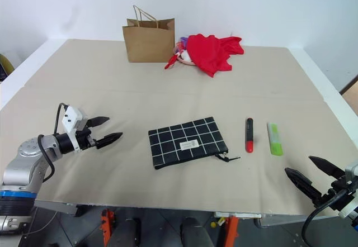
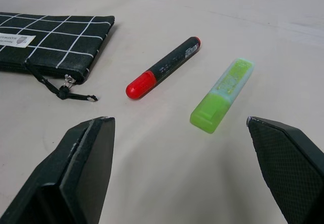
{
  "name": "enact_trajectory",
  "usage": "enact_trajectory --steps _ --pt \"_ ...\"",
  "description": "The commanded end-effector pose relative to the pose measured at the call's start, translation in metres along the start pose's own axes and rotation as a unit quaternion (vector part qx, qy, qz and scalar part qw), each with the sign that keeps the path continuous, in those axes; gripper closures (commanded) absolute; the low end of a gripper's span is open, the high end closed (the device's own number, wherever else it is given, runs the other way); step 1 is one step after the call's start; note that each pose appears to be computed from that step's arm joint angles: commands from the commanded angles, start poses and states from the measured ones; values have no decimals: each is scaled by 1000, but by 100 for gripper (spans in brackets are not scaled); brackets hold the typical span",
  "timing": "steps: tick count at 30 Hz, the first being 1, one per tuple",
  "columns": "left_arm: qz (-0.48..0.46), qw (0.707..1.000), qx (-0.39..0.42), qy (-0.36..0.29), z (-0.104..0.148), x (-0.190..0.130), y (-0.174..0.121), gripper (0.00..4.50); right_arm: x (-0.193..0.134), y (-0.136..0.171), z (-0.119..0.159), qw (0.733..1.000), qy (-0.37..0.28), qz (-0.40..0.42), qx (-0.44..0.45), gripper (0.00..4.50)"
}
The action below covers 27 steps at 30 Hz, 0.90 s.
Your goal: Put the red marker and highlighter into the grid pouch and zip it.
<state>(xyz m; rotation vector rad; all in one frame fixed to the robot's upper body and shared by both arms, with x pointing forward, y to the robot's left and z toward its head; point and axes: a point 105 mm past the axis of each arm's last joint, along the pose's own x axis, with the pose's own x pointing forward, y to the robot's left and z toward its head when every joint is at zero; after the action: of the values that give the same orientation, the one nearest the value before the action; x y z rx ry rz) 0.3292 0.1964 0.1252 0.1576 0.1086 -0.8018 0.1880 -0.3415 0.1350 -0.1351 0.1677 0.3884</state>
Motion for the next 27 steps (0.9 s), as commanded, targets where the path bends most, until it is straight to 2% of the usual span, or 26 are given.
enact_trajectory --steps 1,14,22,24,27 --pt "-21 999 30 -4 10 -2 -4 0 6 4 15 1000 -11 13 -26 2" --pt "-109 991 76 1 12 5 -28 0 31 23 26 998 -20 58 -28 2" --pt "-229 967 110 6 12 14 -76 0 90 87 57 981 -63 180 -20 2" --pt "-254 960 120 9 9 16 -86 0 105 98 61 979 -70 194 -14 41" --pt "-276 952 131 9 6 19 -96 0 125 106 60 978 -72 196 -18 157"
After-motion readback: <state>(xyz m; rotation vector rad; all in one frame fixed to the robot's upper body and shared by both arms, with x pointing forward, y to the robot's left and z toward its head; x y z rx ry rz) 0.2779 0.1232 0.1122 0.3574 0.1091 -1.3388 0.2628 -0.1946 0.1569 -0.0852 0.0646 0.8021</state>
